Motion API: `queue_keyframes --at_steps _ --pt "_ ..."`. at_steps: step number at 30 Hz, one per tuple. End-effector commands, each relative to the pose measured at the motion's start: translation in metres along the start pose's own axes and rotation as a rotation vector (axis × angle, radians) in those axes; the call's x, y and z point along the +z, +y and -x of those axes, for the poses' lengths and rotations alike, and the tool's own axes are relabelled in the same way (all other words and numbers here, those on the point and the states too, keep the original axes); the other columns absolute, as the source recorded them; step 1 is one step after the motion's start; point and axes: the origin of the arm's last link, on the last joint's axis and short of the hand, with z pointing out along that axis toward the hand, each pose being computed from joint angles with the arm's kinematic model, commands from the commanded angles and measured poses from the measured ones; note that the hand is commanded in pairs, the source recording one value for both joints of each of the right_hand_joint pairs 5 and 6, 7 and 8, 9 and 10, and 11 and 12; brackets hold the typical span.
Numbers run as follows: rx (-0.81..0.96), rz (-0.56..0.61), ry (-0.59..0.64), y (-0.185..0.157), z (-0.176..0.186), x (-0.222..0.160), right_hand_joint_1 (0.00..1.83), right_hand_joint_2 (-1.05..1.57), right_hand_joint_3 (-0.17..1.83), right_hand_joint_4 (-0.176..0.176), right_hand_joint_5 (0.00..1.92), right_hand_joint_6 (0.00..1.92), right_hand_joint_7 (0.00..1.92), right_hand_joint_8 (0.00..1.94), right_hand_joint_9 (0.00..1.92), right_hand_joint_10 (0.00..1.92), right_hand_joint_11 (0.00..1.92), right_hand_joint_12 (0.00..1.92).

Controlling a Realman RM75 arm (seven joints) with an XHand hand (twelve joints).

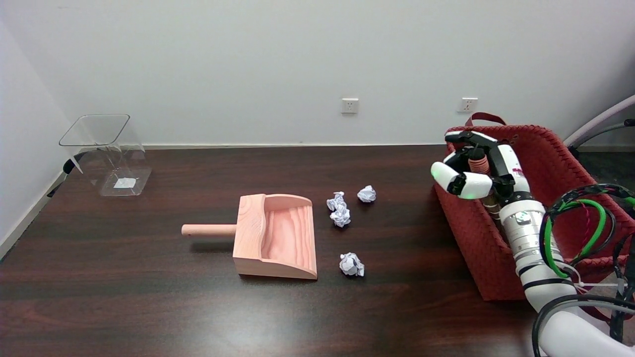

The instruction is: Pick up the broom in the storage basket.

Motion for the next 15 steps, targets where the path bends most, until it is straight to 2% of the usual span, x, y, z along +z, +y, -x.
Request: queue_keyframes --at_steps 1,8,11,15 --pt "0.014 -0.004 0.000 -0.002 0.003 0.001 0.90 -0.08 1.15 0.000 0.51 0.51 0.98 0.98 0.88 0.88 0.92 0.92" --pt "0.018 -0.005 0.015 -0.003 -0.002 0.001 0.89 -0.09 1.09 0.000 0.49 0.49 0.93 0.93 0.85 0.85 0.89 0.89" --pt "0.019 -0.006 0.024 -0.005 -0.007 0.000 0.89 -0.18 1.09 0.000 0.47 0.47 0.90 0.90 0.84 0.84 0.89 0.89" --pt "0.016 -0.006 0.039 -0.006 -0.015 -0.001 0.89 -0.28 1.00 0.000 0.44 0.44 0.82 0.82 0.80 0.80 0.79 0.79"
